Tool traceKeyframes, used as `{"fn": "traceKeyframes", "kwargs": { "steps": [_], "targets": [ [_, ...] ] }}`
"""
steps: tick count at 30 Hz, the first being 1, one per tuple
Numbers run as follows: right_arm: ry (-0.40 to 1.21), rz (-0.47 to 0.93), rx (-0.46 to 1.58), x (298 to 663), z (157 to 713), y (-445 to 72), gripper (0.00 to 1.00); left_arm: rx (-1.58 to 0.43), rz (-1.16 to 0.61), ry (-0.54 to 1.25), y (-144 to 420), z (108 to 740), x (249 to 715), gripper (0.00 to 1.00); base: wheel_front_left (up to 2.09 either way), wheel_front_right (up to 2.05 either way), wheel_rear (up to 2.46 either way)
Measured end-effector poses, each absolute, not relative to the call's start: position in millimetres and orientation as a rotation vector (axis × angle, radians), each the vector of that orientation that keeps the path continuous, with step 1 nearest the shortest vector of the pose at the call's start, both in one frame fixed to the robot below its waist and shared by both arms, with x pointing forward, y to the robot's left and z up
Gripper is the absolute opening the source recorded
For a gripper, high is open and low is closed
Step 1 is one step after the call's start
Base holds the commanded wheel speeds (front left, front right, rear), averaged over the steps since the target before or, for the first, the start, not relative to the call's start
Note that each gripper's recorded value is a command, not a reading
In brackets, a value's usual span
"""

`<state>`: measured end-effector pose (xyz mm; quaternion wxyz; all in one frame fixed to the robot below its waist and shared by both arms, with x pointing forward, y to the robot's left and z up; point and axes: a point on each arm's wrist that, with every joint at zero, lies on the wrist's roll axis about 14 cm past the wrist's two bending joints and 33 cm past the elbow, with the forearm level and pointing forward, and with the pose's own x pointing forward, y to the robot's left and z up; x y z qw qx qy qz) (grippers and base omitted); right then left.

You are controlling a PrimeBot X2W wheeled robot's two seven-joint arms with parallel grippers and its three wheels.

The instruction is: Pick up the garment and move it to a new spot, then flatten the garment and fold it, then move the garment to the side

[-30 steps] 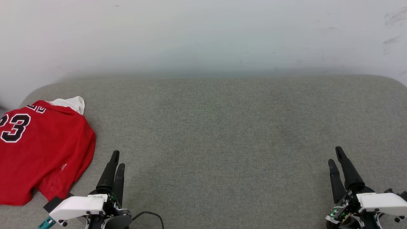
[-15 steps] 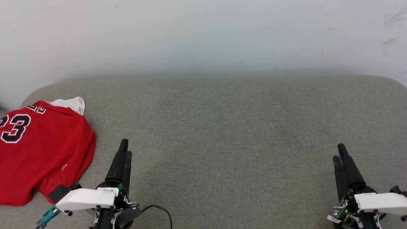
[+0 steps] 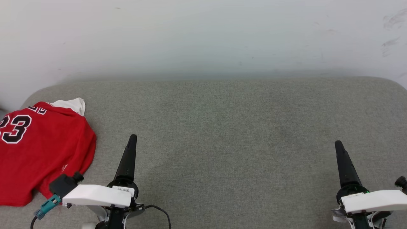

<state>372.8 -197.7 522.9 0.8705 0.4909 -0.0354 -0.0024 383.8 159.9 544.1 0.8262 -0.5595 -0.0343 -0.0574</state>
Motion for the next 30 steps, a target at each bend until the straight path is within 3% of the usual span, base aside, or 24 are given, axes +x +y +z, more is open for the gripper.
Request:
{"fn": "traceKeyframes", "kwargs": {
  "steps": [14, 30],
  "targets": [
    [-0.051, 0.033, 0.651, 369.8, 525.4, -188.9, 1.0, -0.834, -0.09, -0.091, 166.3, 538.5, 380.6, 1.0, 0.0, 0.0, 0.0],
    [-0.048, 0.054, 0.382, 368.8, 531.6, -184.9, 1.0, -0.521, -0.077, -0.104, 171.9, 534.9, 379.0, 1.0, 0.0, 0.0, 0.0]
  ]
}}
